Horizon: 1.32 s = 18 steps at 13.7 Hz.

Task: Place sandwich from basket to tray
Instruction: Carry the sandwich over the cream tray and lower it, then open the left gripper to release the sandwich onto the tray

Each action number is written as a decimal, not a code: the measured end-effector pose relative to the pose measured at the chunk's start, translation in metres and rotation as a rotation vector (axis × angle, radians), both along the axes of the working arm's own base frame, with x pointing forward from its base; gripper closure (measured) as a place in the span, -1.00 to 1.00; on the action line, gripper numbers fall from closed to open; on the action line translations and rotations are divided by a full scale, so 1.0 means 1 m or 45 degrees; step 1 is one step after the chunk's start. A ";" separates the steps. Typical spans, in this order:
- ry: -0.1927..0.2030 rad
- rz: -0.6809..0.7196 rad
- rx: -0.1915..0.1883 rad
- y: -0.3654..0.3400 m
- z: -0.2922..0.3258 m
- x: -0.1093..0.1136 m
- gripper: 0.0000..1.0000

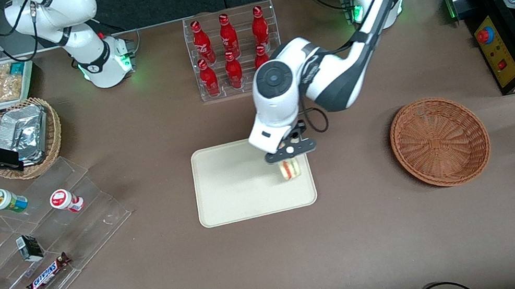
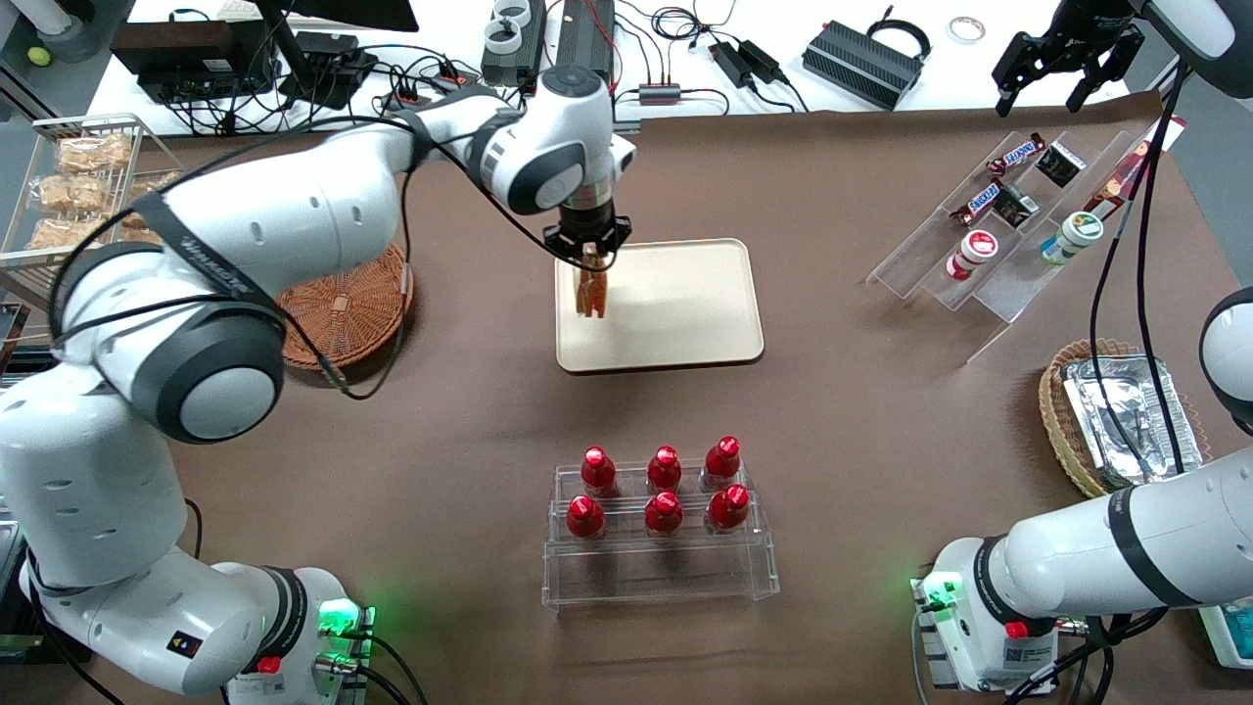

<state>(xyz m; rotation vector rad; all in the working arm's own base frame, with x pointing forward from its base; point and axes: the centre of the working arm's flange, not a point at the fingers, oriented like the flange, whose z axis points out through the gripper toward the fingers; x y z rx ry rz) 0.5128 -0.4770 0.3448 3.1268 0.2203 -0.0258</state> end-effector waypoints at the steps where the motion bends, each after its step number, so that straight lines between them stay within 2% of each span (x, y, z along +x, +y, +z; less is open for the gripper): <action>1: -0.017 0.002 -0.019 -0.009 -0.007 -0.001 0.50; 3: -0.047 -0.010 -0.048 -0.024 -0.021 -0.007 0.50; 5: -0.060 -0.027 -0.039 -0.033 -0.035 -0.013 0.50; 10: -0.112 -0.083 -0.052 -0.045 -0.072 -0.012 0.50; 18: -0.130 -0.115 -0.040 -0.045 -0.098 -0.011 0.50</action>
